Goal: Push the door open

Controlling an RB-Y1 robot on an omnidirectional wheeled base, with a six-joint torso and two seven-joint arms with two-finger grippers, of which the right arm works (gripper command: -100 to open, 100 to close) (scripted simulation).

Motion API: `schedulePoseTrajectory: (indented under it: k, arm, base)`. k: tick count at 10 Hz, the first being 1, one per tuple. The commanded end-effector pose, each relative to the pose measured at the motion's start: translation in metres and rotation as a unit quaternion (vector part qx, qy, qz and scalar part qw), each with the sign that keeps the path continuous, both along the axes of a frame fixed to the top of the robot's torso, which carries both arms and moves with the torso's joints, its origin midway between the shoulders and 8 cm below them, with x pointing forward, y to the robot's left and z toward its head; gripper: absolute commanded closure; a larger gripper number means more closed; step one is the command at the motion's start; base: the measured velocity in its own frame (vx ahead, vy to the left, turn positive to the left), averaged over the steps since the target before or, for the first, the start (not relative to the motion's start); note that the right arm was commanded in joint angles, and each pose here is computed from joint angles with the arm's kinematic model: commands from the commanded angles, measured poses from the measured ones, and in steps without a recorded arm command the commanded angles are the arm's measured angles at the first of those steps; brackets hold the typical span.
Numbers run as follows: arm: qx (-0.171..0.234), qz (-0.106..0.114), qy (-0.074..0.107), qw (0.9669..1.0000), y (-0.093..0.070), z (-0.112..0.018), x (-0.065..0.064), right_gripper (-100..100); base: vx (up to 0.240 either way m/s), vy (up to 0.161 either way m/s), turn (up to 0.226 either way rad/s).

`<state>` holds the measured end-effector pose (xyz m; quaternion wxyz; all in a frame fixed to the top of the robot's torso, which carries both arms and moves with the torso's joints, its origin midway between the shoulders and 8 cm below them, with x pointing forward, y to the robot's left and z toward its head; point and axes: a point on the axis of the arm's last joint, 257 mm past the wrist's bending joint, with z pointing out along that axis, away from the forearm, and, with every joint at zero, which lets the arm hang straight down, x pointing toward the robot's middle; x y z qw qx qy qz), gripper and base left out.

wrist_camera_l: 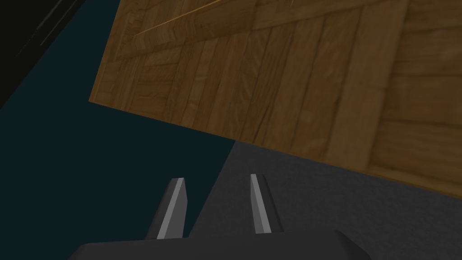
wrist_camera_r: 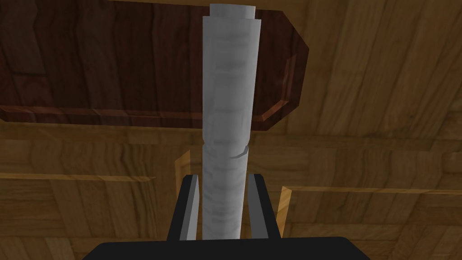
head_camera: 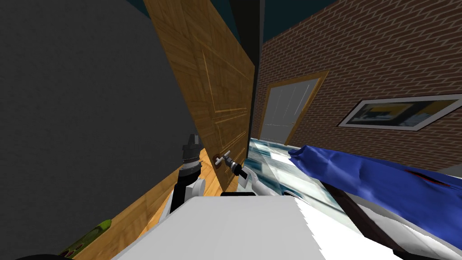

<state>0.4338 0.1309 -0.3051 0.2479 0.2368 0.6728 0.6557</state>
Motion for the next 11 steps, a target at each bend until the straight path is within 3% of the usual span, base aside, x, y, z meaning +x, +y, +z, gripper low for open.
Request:
schedulePoseTrajectory:
  k: [1, 11]
  arm:
    - [-0.004, -0.014, -0.002, 0.9999, -0.01, 0.0, 0.008, 100]
    - [-0.001, -0.063, -0.002, 0.998, -0.025, 0.003, 0.015, 100]
  base:
    - [0.115, 0.161, -0.115]
    - [0.081, 0.189, -0.119]
